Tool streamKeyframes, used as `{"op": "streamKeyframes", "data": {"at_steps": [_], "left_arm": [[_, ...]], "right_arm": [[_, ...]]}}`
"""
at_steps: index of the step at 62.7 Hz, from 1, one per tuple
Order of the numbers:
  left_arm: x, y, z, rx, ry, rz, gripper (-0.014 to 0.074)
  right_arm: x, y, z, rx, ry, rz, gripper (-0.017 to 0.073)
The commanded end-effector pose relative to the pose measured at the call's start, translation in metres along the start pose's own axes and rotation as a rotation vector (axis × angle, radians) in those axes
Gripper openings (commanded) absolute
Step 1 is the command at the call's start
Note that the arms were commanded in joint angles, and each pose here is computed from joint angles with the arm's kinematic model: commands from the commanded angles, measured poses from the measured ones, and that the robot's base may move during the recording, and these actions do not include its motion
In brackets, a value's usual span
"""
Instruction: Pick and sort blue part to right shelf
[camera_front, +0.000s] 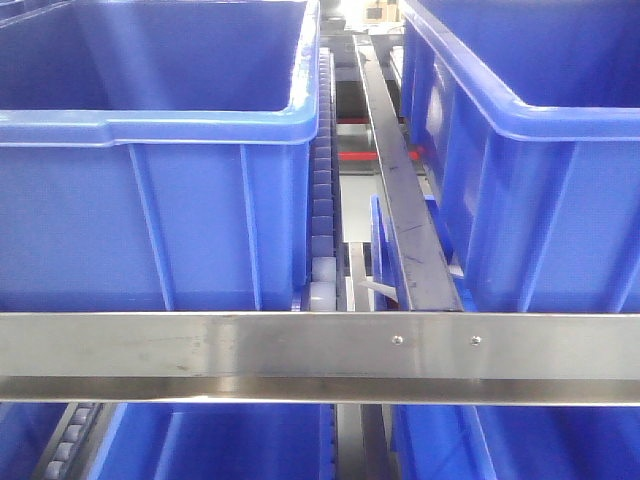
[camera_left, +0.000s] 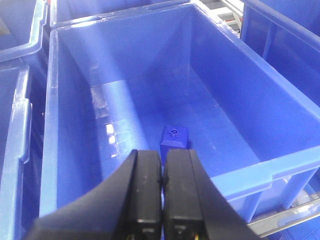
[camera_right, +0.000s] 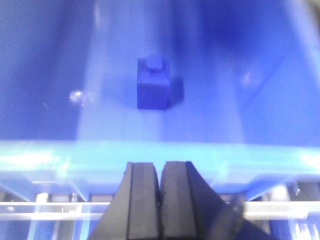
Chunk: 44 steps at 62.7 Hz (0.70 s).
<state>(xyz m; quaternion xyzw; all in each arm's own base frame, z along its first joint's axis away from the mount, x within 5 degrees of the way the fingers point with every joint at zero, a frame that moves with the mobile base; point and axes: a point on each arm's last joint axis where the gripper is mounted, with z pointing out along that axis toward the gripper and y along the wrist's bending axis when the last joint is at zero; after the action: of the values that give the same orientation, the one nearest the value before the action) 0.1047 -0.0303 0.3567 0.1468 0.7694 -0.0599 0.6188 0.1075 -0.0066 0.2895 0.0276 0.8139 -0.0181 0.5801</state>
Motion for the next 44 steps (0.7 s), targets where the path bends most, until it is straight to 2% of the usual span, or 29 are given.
{"op": "streamKeyframes", "data": {"at_steps": [1,15,22,44], "left_arm": [[-0.016,0.002,-0.004,-0.013,-0.113,-0.006,0.0126],[-0.015,0.002,-0.004,-0.011,-0.101,-0.006,0.0126],[-0.014,0.001,-0.004,-0.01,-0.093,-0.006,0.0126],[-0.014,0.001,-0.004,-0.01,-0.091,-0.006,0.0125]], "right_arm": [[-0.012,-0.001,-0.028,0.003,-0.24,-0.019,0.0032],[-0.008,-0.001,-0.079,0.004,-0.476,-0.013,0.0032],[-0.007,-0.002,-0.09,0.004,-0.539,-0.013,0.0032],[-0.007,-0.002,-0.091,0.004,-0.543,-0.012,0.0032]]}}
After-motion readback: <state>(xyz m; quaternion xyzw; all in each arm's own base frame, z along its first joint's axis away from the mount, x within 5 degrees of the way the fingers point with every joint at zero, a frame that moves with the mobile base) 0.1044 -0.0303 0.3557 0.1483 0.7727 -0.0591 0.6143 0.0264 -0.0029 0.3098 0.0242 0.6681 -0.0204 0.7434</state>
